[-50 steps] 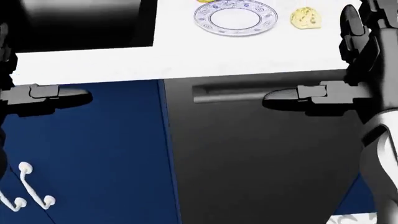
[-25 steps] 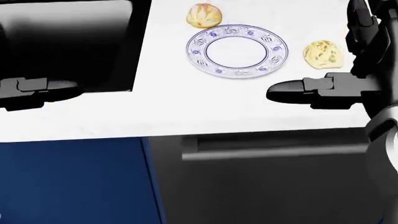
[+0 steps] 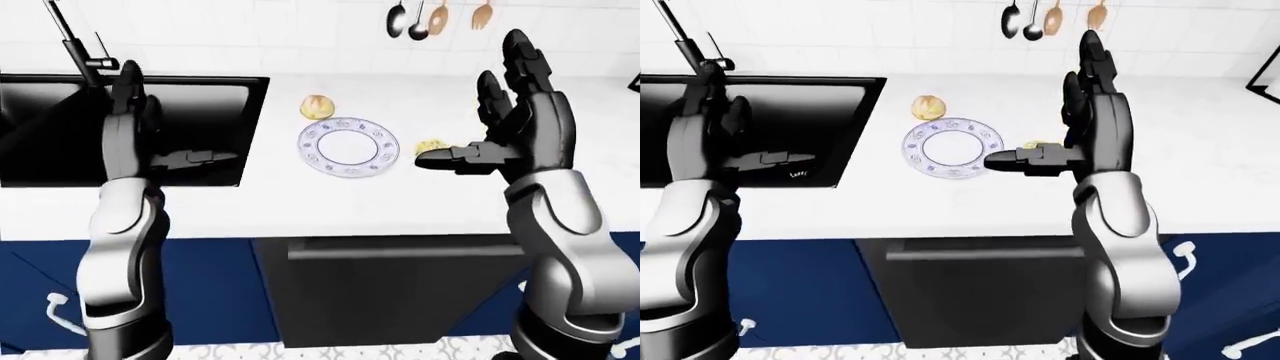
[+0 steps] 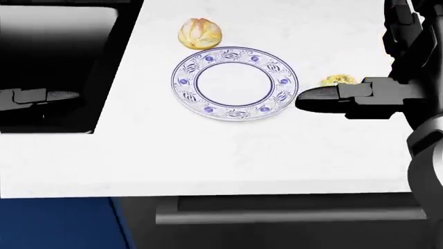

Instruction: Place the pastries on the plates.

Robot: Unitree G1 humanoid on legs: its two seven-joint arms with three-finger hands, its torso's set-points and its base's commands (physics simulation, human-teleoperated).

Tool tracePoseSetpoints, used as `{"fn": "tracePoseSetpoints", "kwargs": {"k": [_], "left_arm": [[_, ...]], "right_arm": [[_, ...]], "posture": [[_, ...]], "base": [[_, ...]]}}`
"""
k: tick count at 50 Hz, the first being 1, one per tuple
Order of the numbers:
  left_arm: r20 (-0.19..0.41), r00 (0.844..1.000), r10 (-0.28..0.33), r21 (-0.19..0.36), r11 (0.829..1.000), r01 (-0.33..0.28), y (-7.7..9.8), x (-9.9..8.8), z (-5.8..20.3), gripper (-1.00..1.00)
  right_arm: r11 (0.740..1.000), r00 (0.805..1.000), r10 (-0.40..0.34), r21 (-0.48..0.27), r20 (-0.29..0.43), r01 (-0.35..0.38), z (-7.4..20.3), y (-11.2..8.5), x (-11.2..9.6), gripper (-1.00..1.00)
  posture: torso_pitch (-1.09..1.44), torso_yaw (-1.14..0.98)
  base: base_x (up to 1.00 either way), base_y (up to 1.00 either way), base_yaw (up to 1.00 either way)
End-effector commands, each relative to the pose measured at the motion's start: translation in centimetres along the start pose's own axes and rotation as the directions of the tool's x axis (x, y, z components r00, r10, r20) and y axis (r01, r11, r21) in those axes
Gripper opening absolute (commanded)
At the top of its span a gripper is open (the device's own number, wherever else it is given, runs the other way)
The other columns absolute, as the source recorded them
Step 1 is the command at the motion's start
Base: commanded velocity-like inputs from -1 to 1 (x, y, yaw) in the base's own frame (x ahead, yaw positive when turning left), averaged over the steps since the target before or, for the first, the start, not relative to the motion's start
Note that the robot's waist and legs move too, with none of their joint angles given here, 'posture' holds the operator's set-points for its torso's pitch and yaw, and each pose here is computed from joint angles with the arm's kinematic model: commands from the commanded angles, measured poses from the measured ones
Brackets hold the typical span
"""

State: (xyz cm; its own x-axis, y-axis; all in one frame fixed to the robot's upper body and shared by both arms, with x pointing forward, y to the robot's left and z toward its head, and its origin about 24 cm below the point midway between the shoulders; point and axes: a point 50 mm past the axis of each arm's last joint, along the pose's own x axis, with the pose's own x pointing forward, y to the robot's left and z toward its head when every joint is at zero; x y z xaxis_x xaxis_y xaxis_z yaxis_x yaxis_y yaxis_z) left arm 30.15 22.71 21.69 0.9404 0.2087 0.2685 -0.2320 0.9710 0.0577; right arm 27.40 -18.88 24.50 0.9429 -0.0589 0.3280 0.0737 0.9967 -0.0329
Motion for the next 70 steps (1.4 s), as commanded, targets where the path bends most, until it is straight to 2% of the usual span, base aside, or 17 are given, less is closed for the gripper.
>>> {"fn": "tracePoseSetpoints", "kwargs": {"k": [1, 6, 12, 19, 27, 54, 58, 60, 62, 65, 66, 70], "left_arm": [[0.077, 0.997, -0.023, -0.006, 1.000, 0.023, -0.5, 0.0, 1.6, 1.00], [0.082, 0.996, -0.027, 0.000, 1.000, 0.027, -0.5, 0.7, 2.0, 1.00], [0.100, 0.993, -0.057, 0.039, 0.998, 0.053, -0.5, 2.2, 3.0, 1.00], [0.112, 0.993, -0.046, 0.075, 0.996, 0.038, 0.4, 3.8, 3.6, 1.00], [0.119, 0.992, -0.033, 0.086, 0.996, 0.023, 0.7, 4.1, 3.9, 1.00], [0.128, 0.991, -0.040, 0.107, 0.994, 0.026, 0.8, 4.9, 4.7, 1.00], [0.132, 0.990, -0.052, 0.111, 0.993, 0.038, 0.6, 5.9, 5.7, 1.00], [0.118, 0.990, -0.078, 0.131, 0.989, 0.063, 0.1, 6.6, 5.9, 1.00], [0.120, 0.988, -0.100, 0.152, 0.985, 0.081, -0.6, 8.1, 6.5, 1.00], [0.112, 0.984, -0.139, 0.146, 0.982, 0.122, -1.8, 9.7, 6.7, 1.00], [0.105, 0.982, -0.156, 0.161, 0.977, 0.138, -2.4, 10.5, 6.6, 1.00], [0.077, 0.983, -0.165, 0.118, 0.981, 0.156, -3.5, 12.7, 6.1, 1.00]], "right_arm": [[0.999, 0.998, -0.032, -0.012, 0.058, 0.033, 1.1, -0.5, 0.0, 1.00], [0.999, 0.997, -0.035, -0.013, 0.064, 0.036, 1.4, -0.7, -0.1, 1.00], [0.999, 0.998, -0.024, -0.023, 0.058, 0.025, 1.9, -0.7, 0.4, 1.00], [0.999, 0.998, -0.023, -0.037, 0.060, 0.025, 2.2, -0.8, 1.1, 1.00], [0.998, 0.997, -0.009, -0.059, 0.075, 0.014, 2.8, -0.7, 1.1, 1.00], [0.998, 0.995, -0.046, -0.031, 0.086, 0.049, 2.9, -1.2, 1.0, 1.00], [0.998, 0.995, -0.048, -0.031, 0.087, 0.051, 2.9, -1.2, 1.0, 1.00], [0.998, 0.995, -0.047, -0.029, 0.086, 0.049, 2.8, -1.1, 0.9, 1.00], [0.999, 0.995, -0.046, -0.025, 0.086, 0.049, 2.8, -1.2, 0.8, 1.00], [0.999, 0.995, -0.049, -0.021, 0.084, 0.051, 2.7, -1.3, 0.6, 1.00], [0.999, 0.995, -0.049, -0.020, 0.082, 0.051, 2.6, -1.3, 0.5, 1.00], [0.998, 0.995, -0.054, -0.018, 0.086, 0.056, 2.8, -1.5, 0.4, 1.00]], "posture": [[0.00, 0.00], [0.00, 0.00], [0.00, 0.00], [0.00, 0.00], [0.00, 0.00], [0.00, 0.00], [0.00, 0.00], [0.00, 0.00], [0.00, 0.00], [0.00, 0.00], [0.00, 0.00], [0.00, 0.00]], "base": [[0.24, -0.16, 0.00], [0.25, -0.11, 0.00], [0.15, -0.01, 0.00], [0.00, 0.00, 0.00], [0.01, 0.00, 0.00], [0.01, 0.00, 0.00], [0.00, 0.00, 0.00], [0.00, 0.00, 0.00], [0.00, 0.00, 0.00], [0.00, 0.00, 0.00], [0.00, 0.00, 0.00], [0.00, 0.00, 0.00]]}}
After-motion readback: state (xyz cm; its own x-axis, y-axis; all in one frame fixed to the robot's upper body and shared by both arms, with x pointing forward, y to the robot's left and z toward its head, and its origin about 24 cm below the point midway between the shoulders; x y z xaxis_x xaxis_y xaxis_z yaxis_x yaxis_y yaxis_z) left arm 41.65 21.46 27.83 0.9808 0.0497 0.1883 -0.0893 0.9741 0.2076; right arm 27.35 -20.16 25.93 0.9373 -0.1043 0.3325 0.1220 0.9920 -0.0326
